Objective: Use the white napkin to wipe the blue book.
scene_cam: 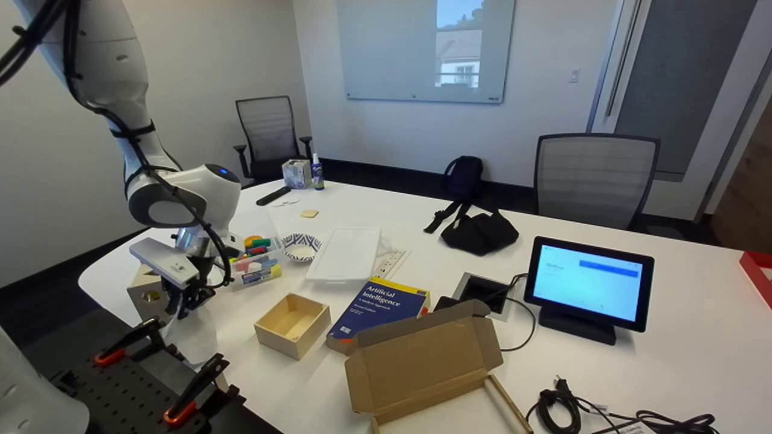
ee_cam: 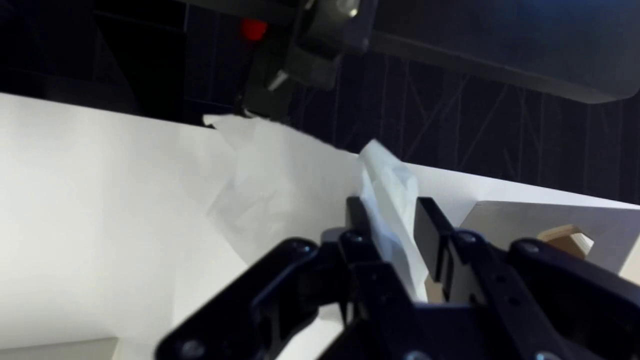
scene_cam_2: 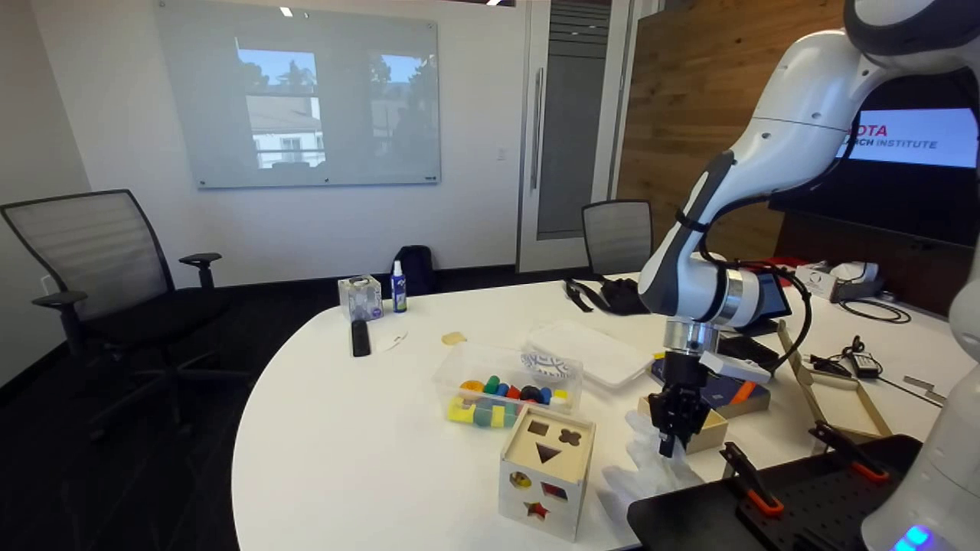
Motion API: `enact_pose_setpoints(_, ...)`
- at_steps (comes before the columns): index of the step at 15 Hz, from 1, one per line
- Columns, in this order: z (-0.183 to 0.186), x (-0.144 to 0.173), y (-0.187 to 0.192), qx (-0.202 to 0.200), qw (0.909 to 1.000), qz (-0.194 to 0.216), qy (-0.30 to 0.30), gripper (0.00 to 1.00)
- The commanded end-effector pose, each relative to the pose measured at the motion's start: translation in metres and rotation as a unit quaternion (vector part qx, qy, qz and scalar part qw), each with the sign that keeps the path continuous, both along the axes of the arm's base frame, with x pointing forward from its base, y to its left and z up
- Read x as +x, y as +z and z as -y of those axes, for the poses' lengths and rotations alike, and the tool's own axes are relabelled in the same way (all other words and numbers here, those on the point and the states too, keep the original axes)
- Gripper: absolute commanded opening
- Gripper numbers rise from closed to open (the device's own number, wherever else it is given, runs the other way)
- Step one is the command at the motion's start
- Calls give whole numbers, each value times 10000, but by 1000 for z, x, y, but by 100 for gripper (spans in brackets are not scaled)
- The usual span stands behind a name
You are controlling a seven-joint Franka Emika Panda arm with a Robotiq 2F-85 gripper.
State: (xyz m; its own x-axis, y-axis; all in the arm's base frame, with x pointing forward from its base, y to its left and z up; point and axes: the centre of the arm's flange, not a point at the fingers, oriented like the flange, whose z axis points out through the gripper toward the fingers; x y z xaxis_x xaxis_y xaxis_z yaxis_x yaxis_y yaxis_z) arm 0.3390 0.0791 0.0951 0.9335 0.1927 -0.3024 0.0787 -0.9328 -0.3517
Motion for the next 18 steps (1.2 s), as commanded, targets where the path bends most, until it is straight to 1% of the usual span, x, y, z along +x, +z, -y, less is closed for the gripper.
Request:
enact_pose_setpoints(1, 7, 7, 12, 70, 9996, 207, -168, 64)
enact_pose_setpoints(3, 15, 13, 26, 202, 9994, 165, -221, 79)
enact_pose_setpoints(4, 19, 16, 32, 155, 9995, 155, -241, 88)
enact_pose_setpoints(5, 21, 18, 37, 116, 9996, 65, -259, 95)
enact_pose_setpoints(6, 23, 19, 44, 92, 9996, 104, -255, 100)
enact_pose_setpoints(7, 25, 20, 53, -20, 9996, 123, -259, 100)
enact_pose_setpoints(9, 21, 20, 74, -462, 9984, 304, -148, 100)
enact_pose_setpoints(12, 17, 24, 103, -944, 9936, 607, -78, 100)
enact_pose_setpoints(14, 11, 31, 122, -1117, 9882, 1045, -86, 100)
enact_pose_setpoints(16, 6, 38, 140, -1164, 9819, 1490, -127, 100)
enact_pose_setpoints(18, 4, 46, 155, -1158, 9760, 1829, -231, 100)
